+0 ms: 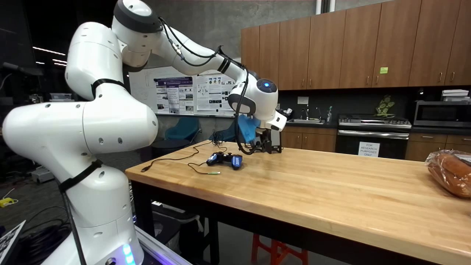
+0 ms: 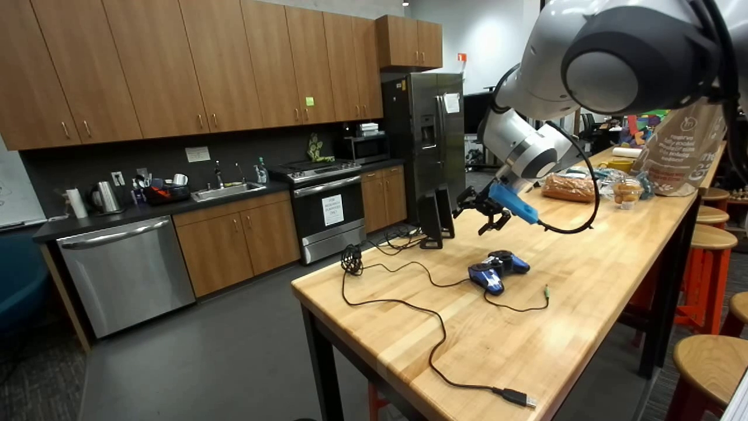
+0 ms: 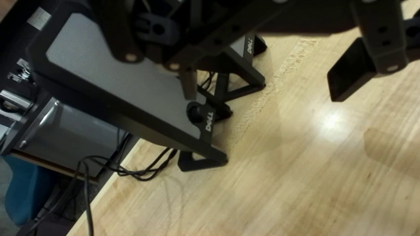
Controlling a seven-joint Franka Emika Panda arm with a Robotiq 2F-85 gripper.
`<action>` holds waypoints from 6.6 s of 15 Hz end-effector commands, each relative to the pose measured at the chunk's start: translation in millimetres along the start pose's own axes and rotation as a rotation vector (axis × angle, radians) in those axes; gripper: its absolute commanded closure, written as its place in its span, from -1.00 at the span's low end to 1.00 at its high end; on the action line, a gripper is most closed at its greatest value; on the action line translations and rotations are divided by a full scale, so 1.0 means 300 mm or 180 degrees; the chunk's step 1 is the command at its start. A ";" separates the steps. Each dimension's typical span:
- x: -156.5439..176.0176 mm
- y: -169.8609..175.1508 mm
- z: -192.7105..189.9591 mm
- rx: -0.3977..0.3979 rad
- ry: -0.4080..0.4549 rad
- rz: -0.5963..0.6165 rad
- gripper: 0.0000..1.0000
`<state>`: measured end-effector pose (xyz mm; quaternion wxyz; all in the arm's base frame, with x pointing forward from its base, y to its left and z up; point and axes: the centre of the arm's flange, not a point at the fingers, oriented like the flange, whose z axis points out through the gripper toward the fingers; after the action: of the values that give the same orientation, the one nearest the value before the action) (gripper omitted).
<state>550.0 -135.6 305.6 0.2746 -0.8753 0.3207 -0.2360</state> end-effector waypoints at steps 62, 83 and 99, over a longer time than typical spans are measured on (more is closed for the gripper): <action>-0.046 0.052 0.140 0.0907 0.0249 0.0987 -0.09; -0.048 0.049 0.137 0.0927 0.0205 0.1233 0.44; -0.055 0.049 0.137 0.0917 0.0091 0.1248 0.36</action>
<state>559.5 -117.1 257.5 0.4326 -0.7440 0.4481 -0.2421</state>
